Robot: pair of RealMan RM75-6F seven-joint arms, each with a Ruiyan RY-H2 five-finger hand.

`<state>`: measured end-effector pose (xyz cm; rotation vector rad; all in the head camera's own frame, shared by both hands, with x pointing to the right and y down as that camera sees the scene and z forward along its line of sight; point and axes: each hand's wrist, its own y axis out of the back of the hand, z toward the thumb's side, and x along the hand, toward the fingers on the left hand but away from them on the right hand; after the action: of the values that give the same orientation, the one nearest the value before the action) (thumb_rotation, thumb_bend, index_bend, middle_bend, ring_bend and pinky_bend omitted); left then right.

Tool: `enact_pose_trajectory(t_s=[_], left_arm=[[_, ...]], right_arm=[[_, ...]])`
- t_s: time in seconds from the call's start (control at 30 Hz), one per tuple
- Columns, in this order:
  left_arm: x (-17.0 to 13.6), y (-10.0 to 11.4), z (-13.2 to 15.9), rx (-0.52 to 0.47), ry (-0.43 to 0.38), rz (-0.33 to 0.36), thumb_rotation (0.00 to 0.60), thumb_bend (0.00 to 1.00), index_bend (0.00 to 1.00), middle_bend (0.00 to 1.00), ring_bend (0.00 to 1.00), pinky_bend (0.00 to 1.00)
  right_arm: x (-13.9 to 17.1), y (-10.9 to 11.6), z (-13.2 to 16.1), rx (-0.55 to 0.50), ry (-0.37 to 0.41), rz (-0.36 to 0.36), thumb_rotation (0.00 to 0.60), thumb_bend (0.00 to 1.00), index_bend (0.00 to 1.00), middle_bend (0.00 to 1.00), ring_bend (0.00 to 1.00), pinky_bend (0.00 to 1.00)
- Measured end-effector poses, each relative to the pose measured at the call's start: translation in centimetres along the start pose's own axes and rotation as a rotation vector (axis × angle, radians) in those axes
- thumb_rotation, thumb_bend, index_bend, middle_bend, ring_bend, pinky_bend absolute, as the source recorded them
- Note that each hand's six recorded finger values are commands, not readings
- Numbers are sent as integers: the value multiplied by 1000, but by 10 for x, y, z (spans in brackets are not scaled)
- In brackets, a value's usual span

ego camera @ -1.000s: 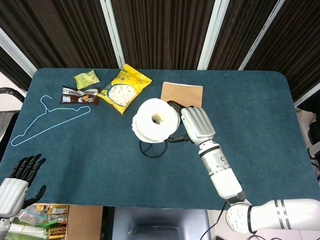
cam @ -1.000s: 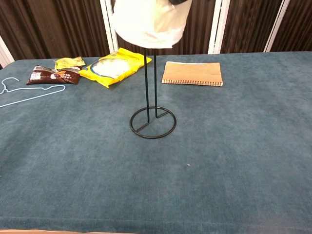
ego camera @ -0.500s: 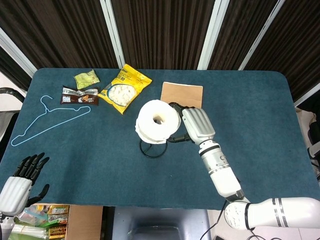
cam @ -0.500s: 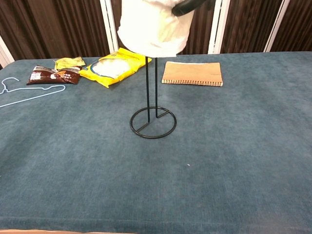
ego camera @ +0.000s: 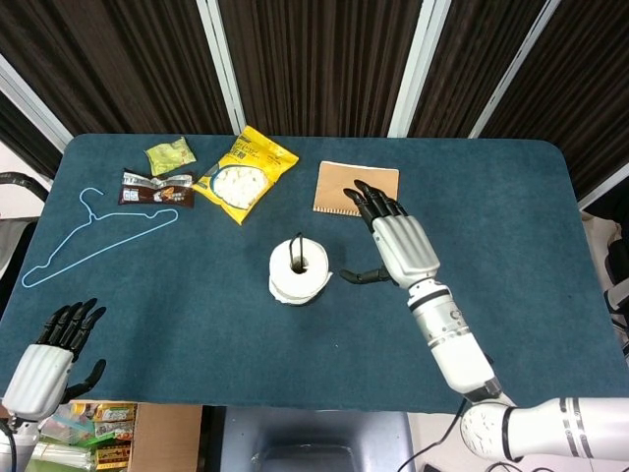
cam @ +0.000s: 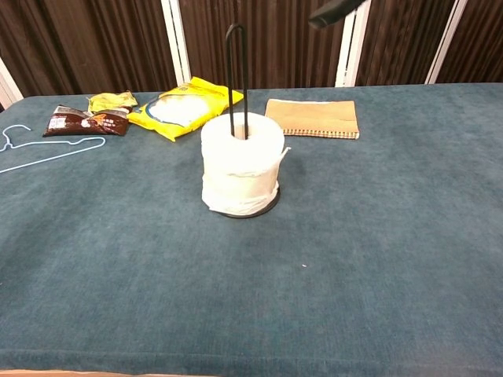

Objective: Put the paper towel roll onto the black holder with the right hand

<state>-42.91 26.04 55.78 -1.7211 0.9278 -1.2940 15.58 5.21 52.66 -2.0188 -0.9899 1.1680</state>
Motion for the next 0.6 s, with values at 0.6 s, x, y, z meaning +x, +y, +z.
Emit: enact_pose_trajectory(t_s=[0.6], left_arm=[[-12, 21, -11, 2, -30, 70, 600, 420, 0, 21, 39, 81]], right_arm=[[201, -66, -170, 295, -106, 58, 600, 191, 0, 0, 0, 0]])
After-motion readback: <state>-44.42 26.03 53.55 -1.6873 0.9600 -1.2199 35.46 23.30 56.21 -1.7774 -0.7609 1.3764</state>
